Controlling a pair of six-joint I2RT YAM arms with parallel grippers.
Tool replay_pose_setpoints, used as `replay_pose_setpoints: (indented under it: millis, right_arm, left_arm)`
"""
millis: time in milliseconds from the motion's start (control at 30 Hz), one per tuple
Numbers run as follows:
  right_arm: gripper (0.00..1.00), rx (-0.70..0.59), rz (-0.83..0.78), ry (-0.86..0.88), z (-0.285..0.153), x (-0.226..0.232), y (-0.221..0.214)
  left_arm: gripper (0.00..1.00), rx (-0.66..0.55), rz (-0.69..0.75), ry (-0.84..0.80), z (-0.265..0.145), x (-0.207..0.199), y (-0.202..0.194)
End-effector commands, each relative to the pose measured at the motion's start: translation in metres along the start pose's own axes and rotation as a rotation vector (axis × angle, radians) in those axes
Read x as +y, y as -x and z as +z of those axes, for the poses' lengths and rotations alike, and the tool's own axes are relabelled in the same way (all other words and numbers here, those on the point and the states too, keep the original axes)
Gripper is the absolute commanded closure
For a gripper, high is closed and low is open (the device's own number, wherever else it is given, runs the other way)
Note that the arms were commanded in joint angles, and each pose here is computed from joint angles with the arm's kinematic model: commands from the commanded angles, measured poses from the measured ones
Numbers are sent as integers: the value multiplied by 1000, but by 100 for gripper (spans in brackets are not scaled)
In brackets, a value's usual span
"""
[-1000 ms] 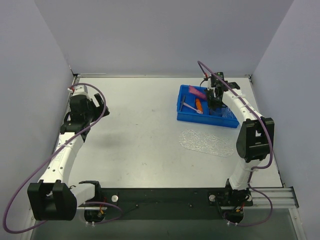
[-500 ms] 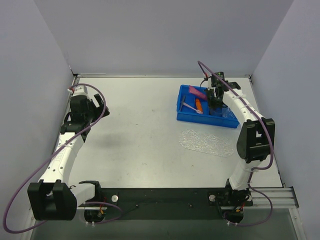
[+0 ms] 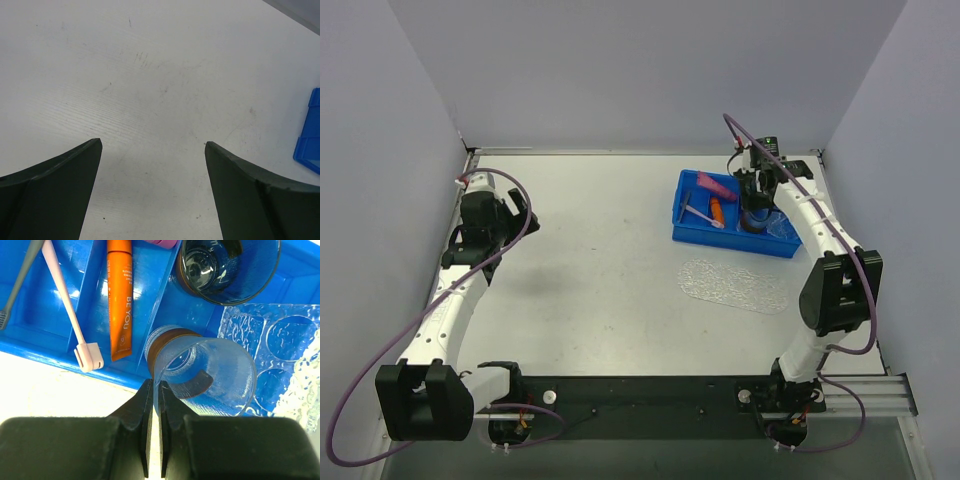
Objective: Prepare toiletry sets of a toothbrush and toothpaste on the tray
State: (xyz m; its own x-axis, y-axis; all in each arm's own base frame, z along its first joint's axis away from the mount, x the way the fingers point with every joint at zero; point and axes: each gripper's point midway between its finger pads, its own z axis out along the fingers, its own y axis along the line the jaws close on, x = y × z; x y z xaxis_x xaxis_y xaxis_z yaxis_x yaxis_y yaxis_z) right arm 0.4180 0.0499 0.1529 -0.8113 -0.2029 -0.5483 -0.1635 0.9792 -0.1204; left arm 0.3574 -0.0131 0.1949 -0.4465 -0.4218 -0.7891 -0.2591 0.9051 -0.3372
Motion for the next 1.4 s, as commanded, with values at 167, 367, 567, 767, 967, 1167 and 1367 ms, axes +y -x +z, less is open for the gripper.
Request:
replay_pose_setpoints:
  millis: [167, 367, 567, 767, 967, 1167, 1367]
  right_arm:
    - [100, -144, 44, 48, -44, 0, 38]
    - [100, -174, 57, 79, -58, 5, 44]
    - [100, -189, 35, 78, -69, 7, 44]
    - [100, -214, -7, 77, -82, 5, 45]
    - [100, -242, -42, 98, -92, 8, 48]
    - [100, -284, -96, 111, -109, 13, 50]
    - [100, -319, -155, 115, -126, 20, 45]
  left_arm:
    - [5, -48, -17, -36, 0, -8, 14]
    - [5, -43, -16, -49, 0, -10, 14]
    - [5, -37, -13, -72, 1, -15, 15]
    - [5, -27, -9, -80, 0, -17, 13]
    - [6, -27, -12, -87, 0, -19, 15]
    - [6, -14, -12, -120, -1, -26, 16]
    - [6, -6, -5, -170, -4, -34, 13]
